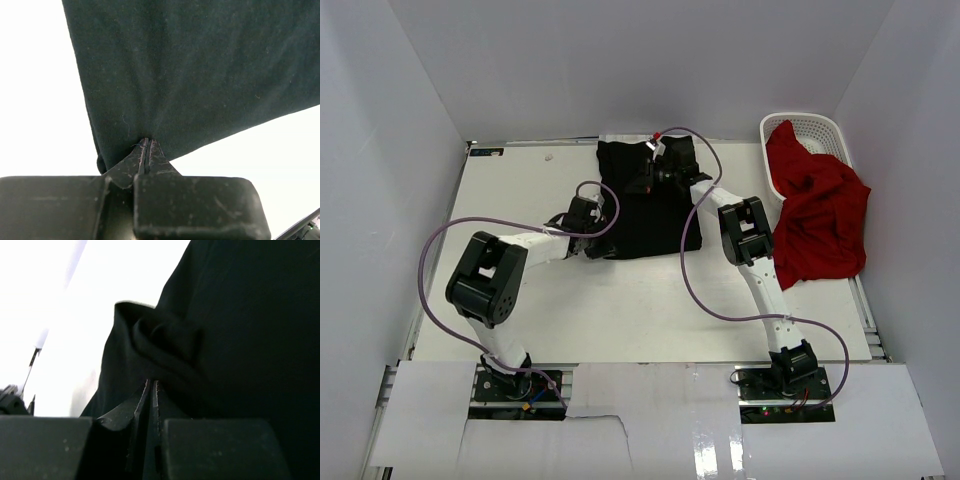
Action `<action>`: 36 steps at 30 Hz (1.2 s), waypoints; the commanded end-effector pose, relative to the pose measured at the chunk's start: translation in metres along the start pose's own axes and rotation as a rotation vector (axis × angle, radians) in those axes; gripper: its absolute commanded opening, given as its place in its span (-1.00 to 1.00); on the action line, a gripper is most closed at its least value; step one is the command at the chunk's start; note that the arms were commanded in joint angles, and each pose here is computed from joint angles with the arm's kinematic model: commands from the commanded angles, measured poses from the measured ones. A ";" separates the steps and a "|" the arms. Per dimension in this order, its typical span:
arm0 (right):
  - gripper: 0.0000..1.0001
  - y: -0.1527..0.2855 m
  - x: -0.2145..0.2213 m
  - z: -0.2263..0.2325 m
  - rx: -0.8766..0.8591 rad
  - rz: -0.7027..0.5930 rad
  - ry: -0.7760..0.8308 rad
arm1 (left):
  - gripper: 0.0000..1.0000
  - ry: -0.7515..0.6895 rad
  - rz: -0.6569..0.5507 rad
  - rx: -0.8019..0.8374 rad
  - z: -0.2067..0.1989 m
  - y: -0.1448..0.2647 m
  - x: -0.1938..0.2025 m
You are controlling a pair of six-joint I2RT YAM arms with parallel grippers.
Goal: Fold and stack the t-shirts
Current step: Fold the folded rectangular tshirt in 1/3 of the way, then grab one side of the 2/3 rectangular tshirt with both arms
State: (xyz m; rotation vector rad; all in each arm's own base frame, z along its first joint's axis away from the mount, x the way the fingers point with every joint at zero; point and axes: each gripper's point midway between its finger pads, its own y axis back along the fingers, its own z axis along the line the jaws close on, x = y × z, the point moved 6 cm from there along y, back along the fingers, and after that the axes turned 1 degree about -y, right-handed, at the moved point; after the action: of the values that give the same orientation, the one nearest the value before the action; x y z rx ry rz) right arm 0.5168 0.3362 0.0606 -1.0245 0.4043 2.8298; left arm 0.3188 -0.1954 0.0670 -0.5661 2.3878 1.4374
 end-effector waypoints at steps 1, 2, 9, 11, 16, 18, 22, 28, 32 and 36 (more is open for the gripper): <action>-0.74 0.002 -0.019 -0.007 0.015 -0.062 0.066 | -1.00 0.023 0.316 -0.236 0.052 0.008 0.086; -0.73 0.002 -0.021 -0.009 0.025 -0.073 0.070 | -1.00 0.023 0.319 -0.240 0.054 0.008 0.088; -0.63 0.009 -0.050 0.009 0.063 -0.137 0.172 | -1.00 0.025 0.345 -0.243 0.058 0.015 0.101; -0.62 0.011 -0.056 0.014 0.060 -0.146 0.186 | -1.00 0.026 0.345 -0.242 0.057 0.019 0.103; -0.51 0.024 -0.081 0.048 0.032 -0.178 0.246 | -1.00 0.032 0.349 -0.266 0.062 0.030 0.111; -0.52 0.033 -0.094 0.072 0.013 -0.185 0.282 | -1.00 0.033 0.337 -0.272 0.062 0.036 0.111; -0.36 0.056 -0.094 0.113 0.026 -0.127 0.245 | -1.00 0.037 0.305 -0.280 0.060 0.045 0.107; 0.24 0.115 -0.054 0.168 0.211 -0.043 0.123 | -1.00 0.031 0.248 -0.267 0.050 0.060 0.093; 0.29 0.157 0.007 0.183 0.369 0.033 0.010 | -1.00 0.024 0.240 -0.283 0.052 0.069 0.095; 0.32 0.187 0.072 0.177 0.487 0.173 -0.107 | -1.00 0.033 0.216 -0.296 0.051 0.075 0.092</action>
State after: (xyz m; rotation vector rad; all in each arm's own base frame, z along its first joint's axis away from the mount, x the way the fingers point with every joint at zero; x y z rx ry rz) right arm 0.3522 0.2329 0.2495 -1.0558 0.8062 2.6049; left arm 0.2331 -0.1565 0.0735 -0.4966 2.3960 1.6796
